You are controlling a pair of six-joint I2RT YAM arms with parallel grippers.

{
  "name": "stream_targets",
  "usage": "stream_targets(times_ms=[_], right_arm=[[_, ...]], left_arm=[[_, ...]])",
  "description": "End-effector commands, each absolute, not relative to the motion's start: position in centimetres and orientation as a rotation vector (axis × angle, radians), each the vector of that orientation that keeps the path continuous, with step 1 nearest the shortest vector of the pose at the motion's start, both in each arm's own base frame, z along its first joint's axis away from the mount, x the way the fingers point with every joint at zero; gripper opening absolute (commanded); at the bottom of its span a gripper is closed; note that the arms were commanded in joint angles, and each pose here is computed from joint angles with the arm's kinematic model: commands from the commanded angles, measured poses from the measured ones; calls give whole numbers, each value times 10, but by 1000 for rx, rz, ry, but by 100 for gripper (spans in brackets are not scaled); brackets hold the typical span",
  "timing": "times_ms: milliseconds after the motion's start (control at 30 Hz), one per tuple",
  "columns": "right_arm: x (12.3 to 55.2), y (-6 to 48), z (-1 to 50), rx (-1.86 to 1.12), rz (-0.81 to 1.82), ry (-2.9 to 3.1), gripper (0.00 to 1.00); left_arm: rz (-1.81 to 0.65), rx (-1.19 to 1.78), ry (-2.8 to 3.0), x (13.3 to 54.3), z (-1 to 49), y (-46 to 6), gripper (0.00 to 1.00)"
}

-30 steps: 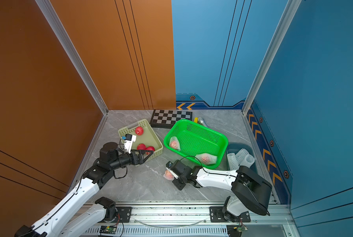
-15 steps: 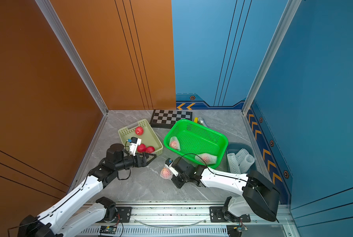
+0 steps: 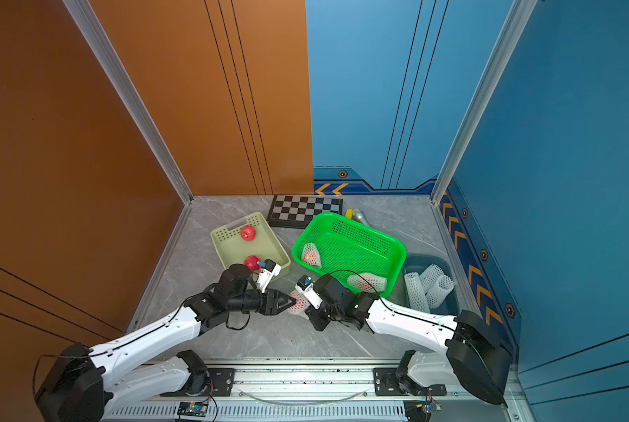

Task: Remove foam nets from apples
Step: Pick up the apple from the center of the board.

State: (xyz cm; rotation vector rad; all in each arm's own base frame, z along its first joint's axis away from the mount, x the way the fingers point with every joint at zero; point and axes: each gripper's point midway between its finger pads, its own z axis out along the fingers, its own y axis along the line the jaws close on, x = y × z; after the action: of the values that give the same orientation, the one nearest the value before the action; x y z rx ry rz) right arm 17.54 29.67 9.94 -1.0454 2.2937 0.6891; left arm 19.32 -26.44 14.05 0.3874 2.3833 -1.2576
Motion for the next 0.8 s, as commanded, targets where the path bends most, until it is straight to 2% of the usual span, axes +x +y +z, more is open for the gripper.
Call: stream_targets(times_ms=[0, 67, 133, 200, 300, 333, 367, 400, 533, 767], right_arm=[[174, 297, 109, -1025, 733, 2264, 4], [175, 297, 111, -1018, 736, 2260, 6], [176, 294, 110, -1004, 735, 2266, 14], [178, 290, 106, -987, 731, 2285, 23], [176, 286, 104, -972, 755, 2301, 59], [174, 285, 104, -974, 770, 2301, 76], [173, 283, 105, -972, 778, 2297, 97], [172, 282, 107, -968, 795, 2288, 100], [166, 276, 119, -952, 863, 2249, 100], [162, 259, 135, -904, 886, 2221, 100]], left_arm=[[-1240, 430, 2333, 200, 152, -271, 32], [-1238, 436, 2333, 201, 152, -273, 16], [-1222, 432, 2337, 203, 151, -272, 2], [-1192, 428, 2341, 206, 151, -270, 0], [-1152, 429, 2357, 208, 147, -266, 0], [-1136, 427, 2364, 209, 146, -265, 0], [-1118, 425, 2372, 210, 144, -264, 0], [-1093, 420, 2385, 212, 141, -262, 0], [-1003, 403, 2442, 217, 126, -256, 0], [-985, 410, 2480, 220, 116, -259, 0]])
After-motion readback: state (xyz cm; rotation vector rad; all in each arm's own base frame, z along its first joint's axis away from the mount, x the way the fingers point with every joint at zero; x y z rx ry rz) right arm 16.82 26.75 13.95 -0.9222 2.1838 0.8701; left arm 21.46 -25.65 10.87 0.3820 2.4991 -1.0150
